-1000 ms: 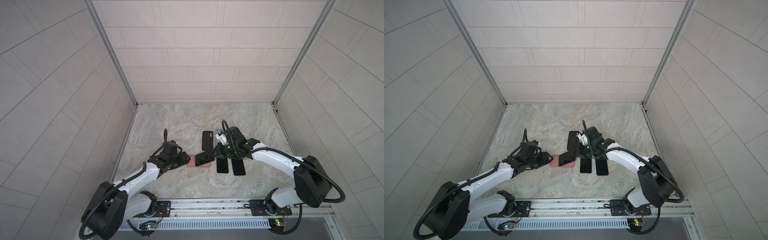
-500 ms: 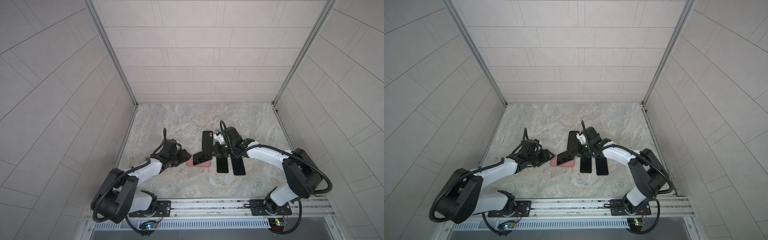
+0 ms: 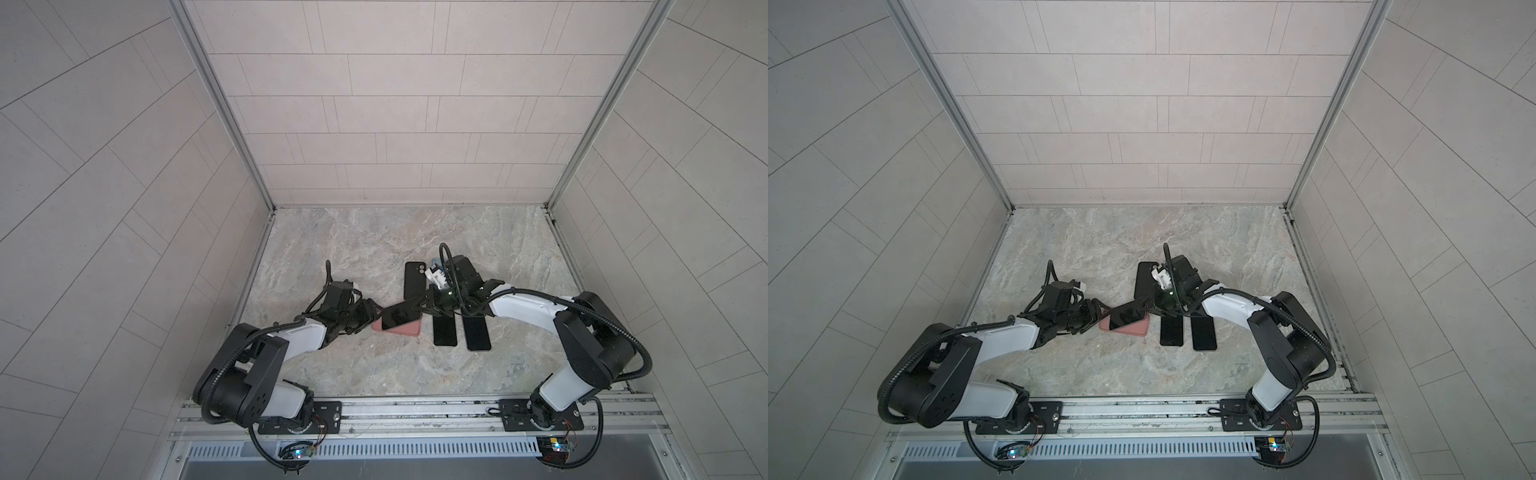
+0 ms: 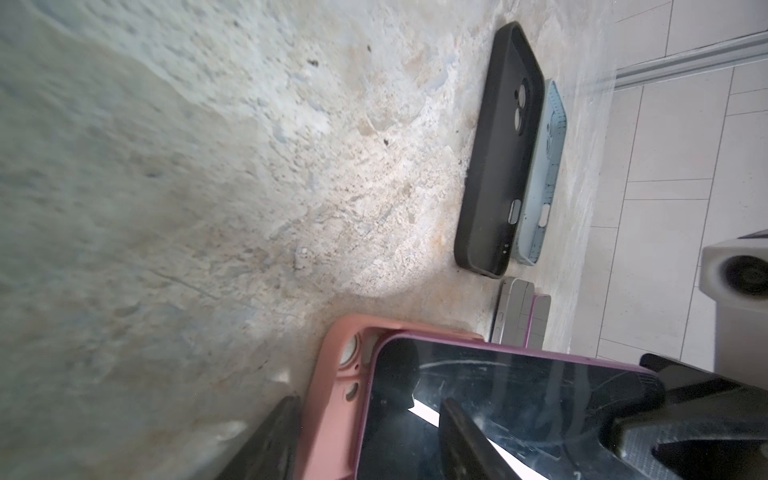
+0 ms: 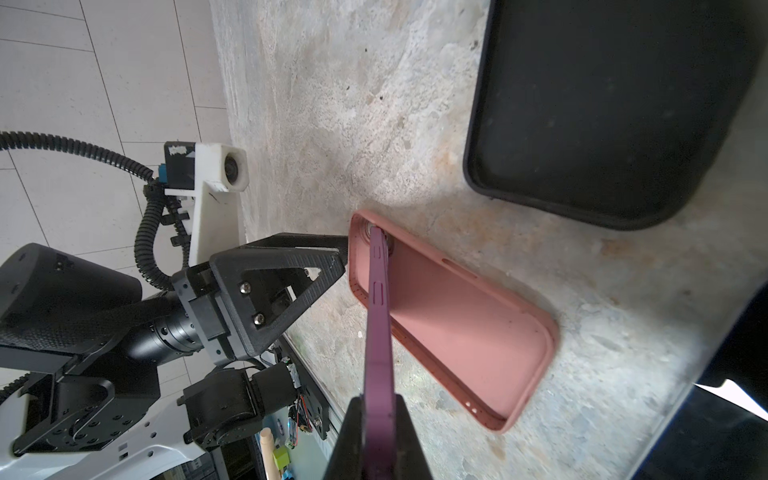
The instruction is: Put the phone into the phone case
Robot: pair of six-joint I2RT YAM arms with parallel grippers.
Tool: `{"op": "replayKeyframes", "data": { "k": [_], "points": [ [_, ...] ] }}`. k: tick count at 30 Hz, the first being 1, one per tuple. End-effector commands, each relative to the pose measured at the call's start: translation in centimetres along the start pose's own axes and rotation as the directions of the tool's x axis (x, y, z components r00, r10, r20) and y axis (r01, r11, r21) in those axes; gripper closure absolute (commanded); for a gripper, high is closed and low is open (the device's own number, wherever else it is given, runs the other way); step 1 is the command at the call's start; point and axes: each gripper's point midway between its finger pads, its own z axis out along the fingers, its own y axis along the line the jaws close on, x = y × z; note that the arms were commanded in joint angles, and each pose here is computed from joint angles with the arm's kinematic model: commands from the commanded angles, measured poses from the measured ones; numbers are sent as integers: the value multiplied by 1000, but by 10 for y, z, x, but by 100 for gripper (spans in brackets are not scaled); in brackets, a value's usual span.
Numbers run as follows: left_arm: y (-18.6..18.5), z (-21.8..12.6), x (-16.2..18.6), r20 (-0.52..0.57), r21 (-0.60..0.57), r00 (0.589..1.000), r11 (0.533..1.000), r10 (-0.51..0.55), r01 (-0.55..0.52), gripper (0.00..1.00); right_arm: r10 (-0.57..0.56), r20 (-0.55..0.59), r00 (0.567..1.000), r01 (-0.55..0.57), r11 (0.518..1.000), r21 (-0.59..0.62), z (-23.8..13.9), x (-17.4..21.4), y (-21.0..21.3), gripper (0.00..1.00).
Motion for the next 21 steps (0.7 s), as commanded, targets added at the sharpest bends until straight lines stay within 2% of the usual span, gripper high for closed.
{"op": "replayKeyframes", "data": {
  "k": [1, 11, 21],
  "points": [
    [3, 3, 5, -14, 16, 999, 999, -31, 31, 39, 46, -14, 999, -46, 999, 6, 6, 2, -8, 100],
    [2, 4, 6, -15, 32, 998, 998, -61, 61, 40, 167, 46, 985, -166, 986, -15, 16, -2, -24, 100],
    [0, 2, 9, -27, 44, 997, 996, -70, 71, 40, 170, 36, 985, -170, 985, -1, 28, 3, -30, 100]
  ]
}}
